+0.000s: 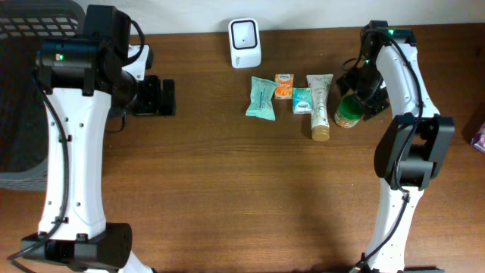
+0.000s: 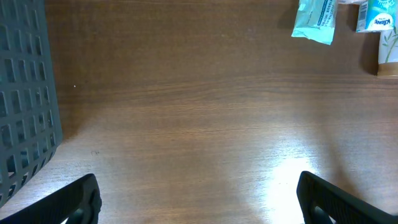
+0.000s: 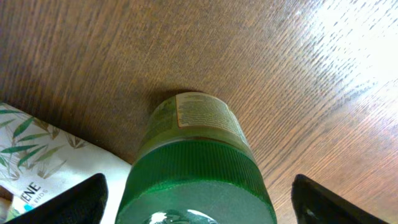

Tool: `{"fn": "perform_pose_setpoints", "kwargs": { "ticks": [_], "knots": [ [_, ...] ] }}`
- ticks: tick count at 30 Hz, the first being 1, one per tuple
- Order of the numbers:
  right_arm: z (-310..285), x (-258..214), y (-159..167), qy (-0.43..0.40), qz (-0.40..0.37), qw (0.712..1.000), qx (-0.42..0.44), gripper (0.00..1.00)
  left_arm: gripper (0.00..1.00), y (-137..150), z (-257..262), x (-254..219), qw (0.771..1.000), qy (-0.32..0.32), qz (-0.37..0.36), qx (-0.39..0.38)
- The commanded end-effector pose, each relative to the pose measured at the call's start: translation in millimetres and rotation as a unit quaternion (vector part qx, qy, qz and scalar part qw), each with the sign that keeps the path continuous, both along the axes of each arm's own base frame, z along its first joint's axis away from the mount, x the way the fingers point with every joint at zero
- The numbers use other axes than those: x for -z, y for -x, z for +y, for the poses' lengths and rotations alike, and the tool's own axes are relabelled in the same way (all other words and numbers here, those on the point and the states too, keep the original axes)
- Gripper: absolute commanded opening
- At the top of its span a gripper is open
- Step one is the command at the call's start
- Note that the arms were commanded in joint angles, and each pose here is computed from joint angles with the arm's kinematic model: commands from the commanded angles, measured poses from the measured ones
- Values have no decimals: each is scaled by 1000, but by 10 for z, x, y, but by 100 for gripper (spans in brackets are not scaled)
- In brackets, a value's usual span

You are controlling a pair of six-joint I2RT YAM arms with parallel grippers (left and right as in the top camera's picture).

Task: Scan the item barcode

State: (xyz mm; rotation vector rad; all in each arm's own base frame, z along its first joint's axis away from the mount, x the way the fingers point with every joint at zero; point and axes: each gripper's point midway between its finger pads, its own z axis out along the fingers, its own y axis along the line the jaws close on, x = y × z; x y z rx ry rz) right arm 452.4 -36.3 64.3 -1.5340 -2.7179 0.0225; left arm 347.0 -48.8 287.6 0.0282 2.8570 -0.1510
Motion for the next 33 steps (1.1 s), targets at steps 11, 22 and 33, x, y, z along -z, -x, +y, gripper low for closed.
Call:
{"fn": "perform_pose_setpoints", "kwargs": {
  "ticks": [11, 22, 33],
  "knots": [
    [-1, 12, -47, -3, -8, 966, -258, 60, 99, 7, -2, -10, 1000, -2, -2, 8],
    [79, -81, 48, -23, 6, 843, -537, 95, 99, 7, -2, -10, 1000, -2, -2, 8],
    [90, -25, 235, -19, 47, 989, -141, 99, 99, 7, -2, -10, 1000, -2, -2, 8]
  ]
}}
